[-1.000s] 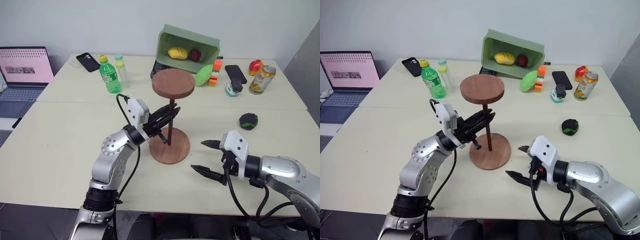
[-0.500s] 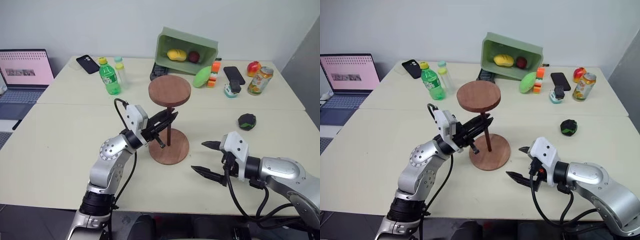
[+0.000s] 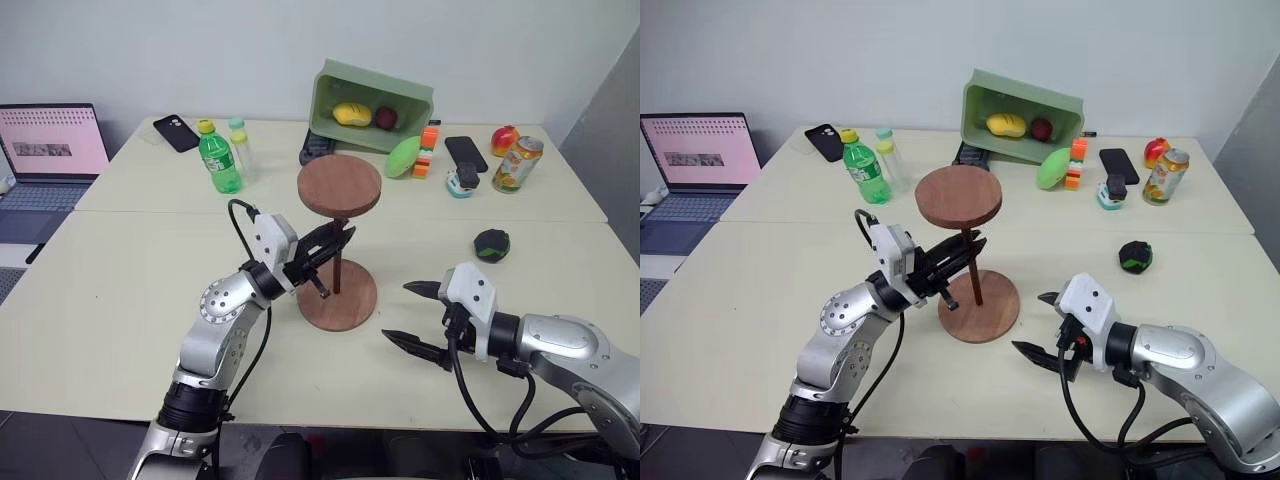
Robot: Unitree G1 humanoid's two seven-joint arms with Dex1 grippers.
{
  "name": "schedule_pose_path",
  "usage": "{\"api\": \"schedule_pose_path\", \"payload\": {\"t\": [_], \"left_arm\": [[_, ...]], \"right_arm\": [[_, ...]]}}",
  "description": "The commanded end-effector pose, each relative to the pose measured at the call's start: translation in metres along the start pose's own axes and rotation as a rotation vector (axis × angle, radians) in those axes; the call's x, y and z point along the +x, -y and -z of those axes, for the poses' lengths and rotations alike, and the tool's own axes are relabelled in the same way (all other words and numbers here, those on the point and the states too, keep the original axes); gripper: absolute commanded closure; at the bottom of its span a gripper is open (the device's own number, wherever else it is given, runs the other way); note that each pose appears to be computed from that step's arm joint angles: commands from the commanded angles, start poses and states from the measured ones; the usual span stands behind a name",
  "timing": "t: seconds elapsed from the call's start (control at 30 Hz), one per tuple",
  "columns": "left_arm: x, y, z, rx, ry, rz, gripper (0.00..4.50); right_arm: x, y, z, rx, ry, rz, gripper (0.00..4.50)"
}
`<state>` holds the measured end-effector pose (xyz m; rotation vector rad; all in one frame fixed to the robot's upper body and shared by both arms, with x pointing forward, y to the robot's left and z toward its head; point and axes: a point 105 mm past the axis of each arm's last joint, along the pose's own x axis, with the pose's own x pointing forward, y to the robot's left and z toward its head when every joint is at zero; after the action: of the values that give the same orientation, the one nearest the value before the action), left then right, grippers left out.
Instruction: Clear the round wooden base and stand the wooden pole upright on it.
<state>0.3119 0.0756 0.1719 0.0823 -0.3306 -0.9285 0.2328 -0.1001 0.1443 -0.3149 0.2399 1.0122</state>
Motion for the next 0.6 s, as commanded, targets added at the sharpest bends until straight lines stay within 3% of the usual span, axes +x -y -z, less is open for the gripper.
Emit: {"api": "schedule_pose_path", "payload": {"t": [0.03, 0.2, 0.43, 0.6], "left_arm": [[-0.018, -0.005, 0.043, -0.017, -0.199, -0.023, 3.12], [-0.014, 0.003, 0.041, 0.008, -0.201, 0.05, 2.12], [-0.017, 0.005, 0.037, 0.036, -0.228, 0.104, 2.12], [-0.031, -0.02, 0.024, 0.187, -0.346, 0.154, 2.12]], "right_arm": [[-0.001, -0.003, -0.013, -0.054, 0.044, 0.002, 0.0], [-0.001, -0.003, -0.012, -0.051, 0.046, 0.005, 0.0], [0.0, -0.004, -0.012, -0.051, 0.044, 0.009, 0.0], [-0.002, 0.0, -0.011, -0.056, 0.037, 0.02, 0.0]]}}
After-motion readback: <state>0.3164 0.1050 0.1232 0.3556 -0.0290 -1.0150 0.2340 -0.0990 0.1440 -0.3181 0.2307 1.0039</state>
